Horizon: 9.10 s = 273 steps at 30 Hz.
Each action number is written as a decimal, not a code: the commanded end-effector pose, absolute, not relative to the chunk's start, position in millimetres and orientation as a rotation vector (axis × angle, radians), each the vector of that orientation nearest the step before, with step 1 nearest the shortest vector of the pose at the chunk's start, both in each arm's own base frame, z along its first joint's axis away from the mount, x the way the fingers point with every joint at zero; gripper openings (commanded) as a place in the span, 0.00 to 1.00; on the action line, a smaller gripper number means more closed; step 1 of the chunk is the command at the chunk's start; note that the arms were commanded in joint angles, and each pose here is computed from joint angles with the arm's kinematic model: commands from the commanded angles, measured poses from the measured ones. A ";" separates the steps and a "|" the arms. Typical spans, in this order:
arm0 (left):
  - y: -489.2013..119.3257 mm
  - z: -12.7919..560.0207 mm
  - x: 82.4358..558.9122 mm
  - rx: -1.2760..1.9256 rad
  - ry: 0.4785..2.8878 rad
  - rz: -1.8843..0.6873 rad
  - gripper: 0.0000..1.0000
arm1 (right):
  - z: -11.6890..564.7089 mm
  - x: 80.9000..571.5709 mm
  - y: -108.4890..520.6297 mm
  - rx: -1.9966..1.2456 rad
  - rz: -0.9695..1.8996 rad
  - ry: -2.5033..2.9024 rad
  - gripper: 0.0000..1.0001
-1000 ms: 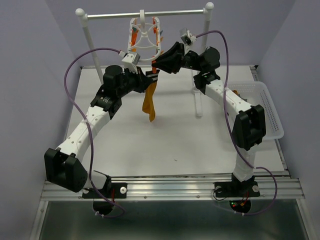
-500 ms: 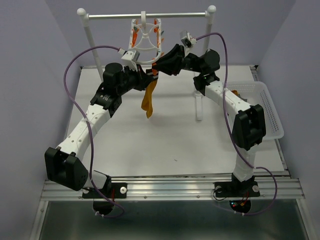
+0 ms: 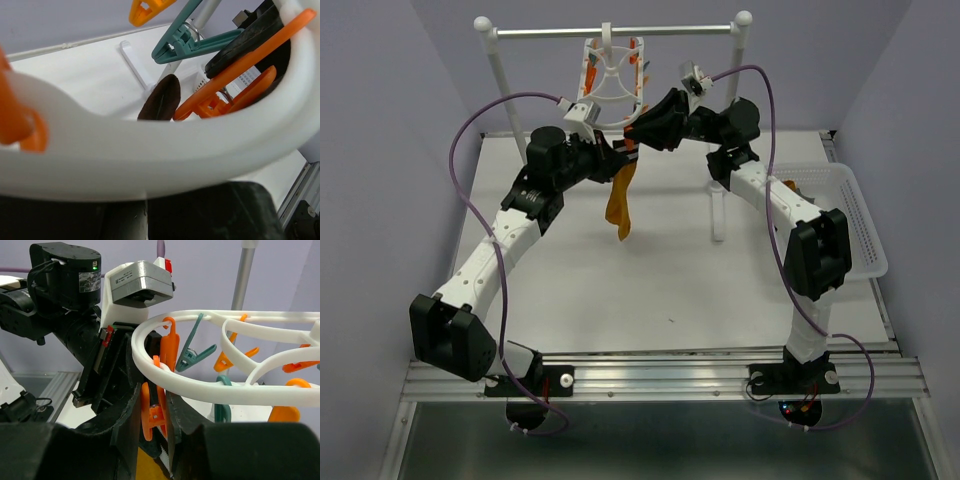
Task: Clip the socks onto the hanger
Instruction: Clamp the sock onto the hanger, then rotate the hanger at the clothesline.
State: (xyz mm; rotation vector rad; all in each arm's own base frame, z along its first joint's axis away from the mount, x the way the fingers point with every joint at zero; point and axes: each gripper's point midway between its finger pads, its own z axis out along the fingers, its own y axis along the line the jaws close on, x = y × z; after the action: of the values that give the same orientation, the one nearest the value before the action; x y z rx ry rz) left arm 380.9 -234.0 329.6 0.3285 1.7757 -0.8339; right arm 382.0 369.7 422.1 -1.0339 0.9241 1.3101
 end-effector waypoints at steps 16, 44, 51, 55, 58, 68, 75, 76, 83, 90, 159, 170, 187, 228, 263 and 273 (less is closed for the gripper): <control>-241.2 357.2 364.9 0.400 1.670 -0.899 0.00 | 431.0 383.4 373.4 -1.069 1.303 0.880 0.01; -238.9 389.3 362.8 0.433 1.559 -0.872 0.00 | 416.8 383.3 370.2 -1.067 1.348 0.948 0.01; -238.1 398.9 356.5 0.440 1.525 -0.881 0.00 | 416.4 382.9 370.1 -1.063 1.356 0.954 0.01; -238.5 399.6 357.7 0.440 1.523 -0.881 0.00 | 418.9 384.1 369.9 -1.044 1.360 0.960 0.21; -238.6 397.1 358.5 0.440 1.528 -0.875 0.00 | 419.4 385.4 369.4 -1.029 1.351 0.959 0.39; -240.4 370.1 368.8 0.434 1.608 -0.863 0.00 | 430.1 384.9 366.9 -0.995 1.338 0.927 0.42; -234.8 357.9 373.9 0.407 1.644 -0.820 0.00 | 430.4 388.1 366.6 -0.969 1.332 0.924 0.75; -234.2 354.5 374.5 0.402 1.656 -0.817 0.00 | 432.7 388.3 366.1 -0.962 1.329 0.922 0.75; -231.0 346.4 383.4 0.367 1.697 -0.785 0.03 | 432.2 394.9 361.8 -0.921 1.324 0.942 0.86; -223.6 341.5 388.5 0.333 1.725 -0.734 0.73 | 430.8 398.0 349.4 -0.849 1.325 0.990 1.00; -110.0 399.8 374.0 0.029 1.601 -0.388 0.99 | 327.7 413.0 195.7 -0.181 0.512 1.574 1.00; -203.9 428.3 331.1 0.369 1.527 -0.675 0.99 | 331.9 423.9 186.7 -0.123 0.456 1.576 1.00; -349.5 417.4 381.9 0.341 1.578 -0.659 0.99 | 331.2 426.2 126.5 0.171 0.219 1.590 1.00; -92.2 443.6 432.8 -0.389 1.436 -0.036 0.99 | 338.0 413.6 149.0 0.016 0.324 1.563 1.00; -77.5 455.3 366.7 -0.299 1.423 -0.137 0.99 | 366.1 410.3 168.4 -0.100 0.397 1.510 1.00; -180.9 423.7 371.0 0.061 1.513 -0.437 0.99 | 357.7 410.9 163.6 -0.094 0.364 1.527 1.00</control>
State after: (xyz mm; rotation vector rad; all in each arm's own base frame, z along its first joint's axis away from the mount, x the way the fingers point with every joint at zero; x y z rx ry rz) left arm 368.9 -149.1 423.0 -0.0343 1.5346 -0.3357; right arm 411.7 169.7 320.3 -0.1119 1.6289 0.3776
